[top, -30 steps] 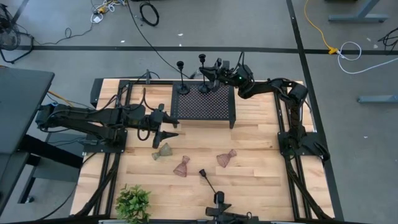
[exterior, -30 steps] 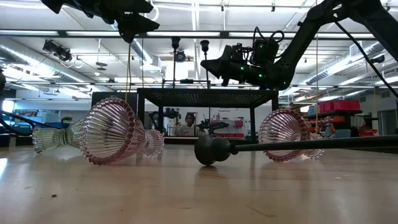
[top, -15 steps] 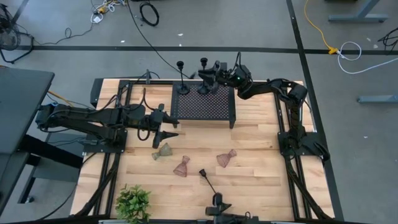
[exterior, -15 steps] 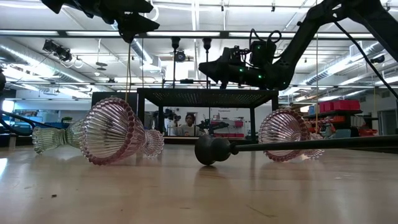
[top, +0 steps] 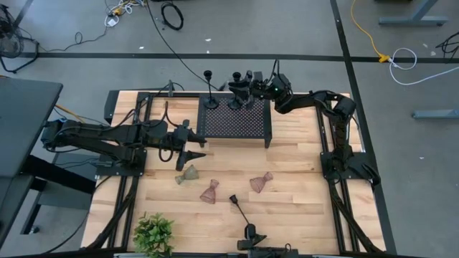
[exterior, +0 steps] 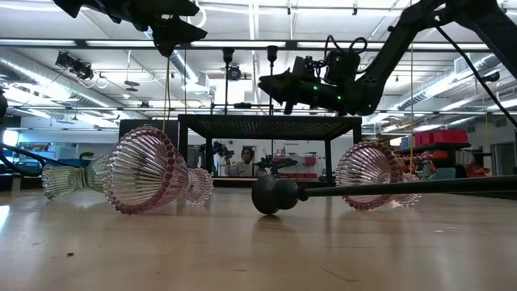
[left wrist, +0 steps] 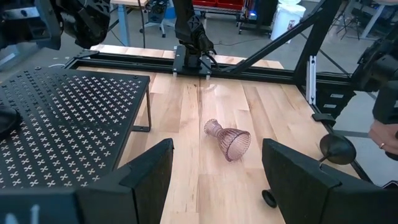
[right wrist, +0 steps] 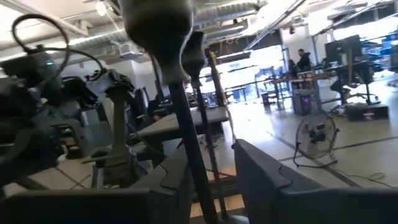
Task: Pick & Place candle stick holders
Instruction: Put the top black candle holder on the shelf aligned with the other black candle holder
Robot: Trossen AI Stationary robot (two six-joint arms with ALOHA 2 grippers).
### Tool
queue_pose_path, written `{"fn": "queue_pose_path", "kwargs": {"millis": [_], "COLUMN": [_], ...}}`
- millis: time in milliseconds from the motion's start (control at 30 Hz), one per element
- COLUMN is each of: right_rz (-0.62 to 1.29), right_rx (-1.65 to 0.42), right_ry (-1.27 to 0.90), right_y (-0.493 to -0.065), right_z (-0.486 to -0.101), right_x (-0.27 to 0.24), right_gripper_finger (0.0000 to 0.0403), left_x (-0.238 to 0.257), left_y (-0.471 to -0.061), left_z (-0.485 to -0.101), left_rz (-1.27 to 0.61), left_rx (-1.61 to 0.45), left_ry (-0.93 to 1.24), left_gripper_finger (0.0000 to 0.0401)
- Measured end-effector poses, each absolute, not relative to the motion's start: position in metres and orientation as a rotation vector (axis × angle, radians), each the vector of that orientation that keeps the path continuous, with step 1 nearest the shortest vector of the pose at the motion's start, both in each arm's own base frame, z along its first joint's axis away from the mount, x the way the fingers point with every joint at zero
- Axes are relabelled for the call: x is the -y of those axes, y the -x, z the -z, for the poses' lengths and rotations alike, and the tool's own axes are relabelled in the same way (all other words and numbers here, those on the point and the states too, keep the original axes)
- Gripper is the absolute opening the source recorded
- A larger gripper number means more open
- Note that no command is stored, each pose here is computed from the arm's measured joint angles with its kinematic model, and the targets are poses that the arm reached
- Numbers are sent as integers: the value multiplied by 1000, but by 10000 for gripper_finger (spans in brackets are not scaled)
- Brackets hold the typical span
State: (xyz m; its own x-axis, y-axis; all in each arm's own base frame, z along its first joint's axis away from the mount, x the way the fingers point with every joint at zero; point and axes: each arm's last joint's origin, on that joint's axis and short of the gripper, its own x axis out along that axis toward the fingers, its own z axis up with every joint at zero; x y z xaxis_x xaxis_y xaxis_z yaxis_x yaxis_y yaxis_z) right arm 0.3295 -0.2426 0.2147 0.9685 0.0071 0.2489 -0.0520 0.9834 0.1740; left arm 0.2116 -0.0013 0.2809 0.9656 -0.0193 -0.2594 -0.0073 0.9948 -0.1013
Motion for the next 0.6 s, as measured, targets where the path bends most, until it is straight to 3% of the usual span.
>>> {"fn": "queue_pose_path", "kwargs": {"millis": [300,600], "right_rz": [-270,-237], "right_rx": [176,150], "right_ry": [-158,-234], "right_y": [-313,-297], "right_z": [-226,-224], "right_x": [249,267], "right_gripper_finger": [189,192], "left_x": [1,1], "left_y": [-212,-212], "left_z": [-281,-281], "left_rz": [6,6], "left_rx": [-263,-261], "left_ry": [103,103], "left_gripper_finger": [248,248]}}
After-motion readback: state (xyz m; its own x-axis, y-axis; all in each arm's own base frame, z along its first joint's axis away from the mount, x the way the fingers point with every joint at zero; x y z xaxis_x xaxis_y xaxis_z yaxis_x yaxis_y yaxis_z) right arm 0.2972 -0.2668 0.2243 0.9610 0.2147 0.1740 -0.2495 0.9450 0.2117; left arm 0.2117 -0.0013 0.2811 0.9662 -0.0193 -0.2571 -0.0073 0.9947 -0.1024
